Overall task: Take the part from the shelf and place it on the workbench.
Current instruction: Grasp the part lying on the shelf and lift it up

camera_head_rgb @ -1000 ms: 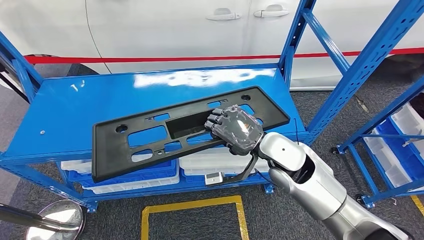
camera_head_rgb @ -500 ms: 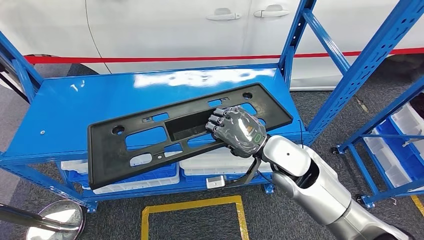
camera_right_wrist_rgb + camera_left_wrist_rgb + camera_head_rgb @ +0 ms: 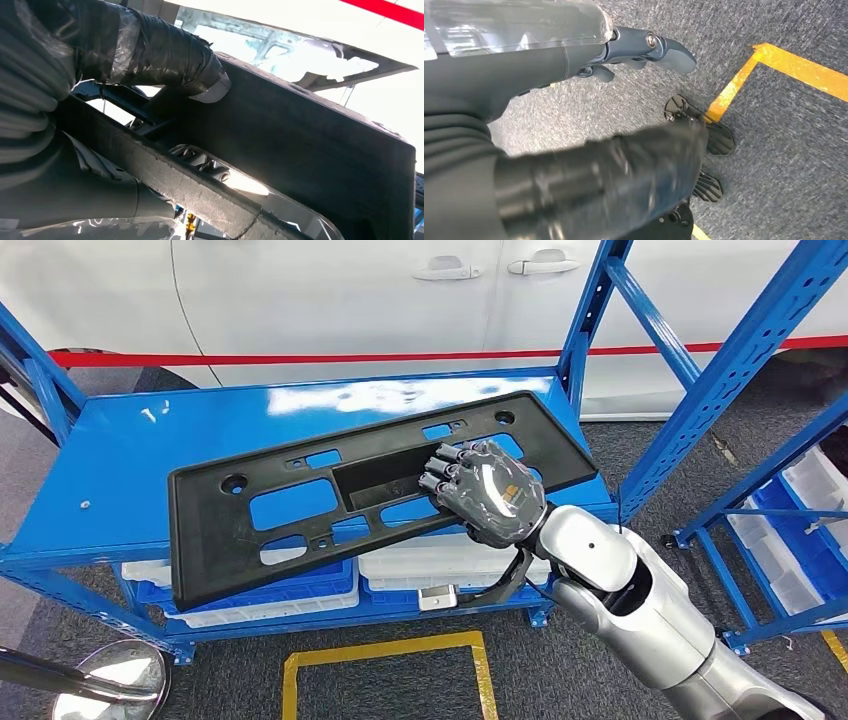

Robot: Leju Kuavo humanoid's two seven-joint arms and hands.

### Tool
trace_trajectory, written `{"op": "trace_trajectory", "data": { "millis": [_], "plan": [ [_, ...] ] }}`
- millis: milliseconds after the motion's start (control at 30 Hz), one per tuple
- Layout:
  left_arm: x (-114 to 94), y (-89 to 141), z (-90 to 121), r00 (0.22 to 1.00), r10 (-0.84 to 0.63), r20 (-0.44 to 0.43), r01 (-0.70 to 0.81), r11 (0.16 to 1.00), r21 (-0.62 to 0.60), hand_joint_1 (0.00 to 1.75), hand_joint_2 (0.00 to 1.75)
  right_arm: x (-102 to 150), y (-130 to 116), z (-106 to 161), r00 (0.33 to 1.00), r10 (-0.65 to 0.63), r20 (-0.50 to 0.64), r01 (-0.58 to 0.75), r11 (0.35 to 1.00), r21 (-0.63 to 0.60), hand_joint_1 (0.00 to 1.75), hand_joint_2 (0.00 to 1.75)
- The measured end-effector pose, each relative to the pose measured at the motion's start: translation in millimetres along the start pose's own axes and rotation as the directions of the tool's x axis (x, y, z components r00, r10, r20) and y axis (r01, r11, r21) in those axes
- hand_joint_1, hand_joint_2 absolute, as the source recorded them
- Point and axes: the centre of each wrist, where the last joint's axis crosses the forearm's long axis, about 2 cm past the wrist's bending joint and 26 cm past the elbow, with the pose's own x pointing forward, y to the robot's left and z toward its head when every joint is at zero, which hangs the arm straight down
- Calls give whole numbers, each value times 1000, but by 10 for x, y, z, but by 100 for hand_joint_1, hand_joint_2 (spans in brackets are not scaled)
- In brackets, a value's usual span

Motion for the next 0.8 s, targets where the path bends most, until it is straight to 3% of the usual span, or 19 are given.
{"op": "trace_trajectory", "data": {
  "millis": [133,800],
  "plan": [
    [-2,-9,2,999,-49,12,49,999,16,0,175,-10,-16,31,1000,5,-8,-5,1000,4,175,175],
    [25,-3,-6,999,-28,34,27,999,26,0,175,-14,-11,88,1000,7,-10,-7,1000,17,175,175]
  ]
}}
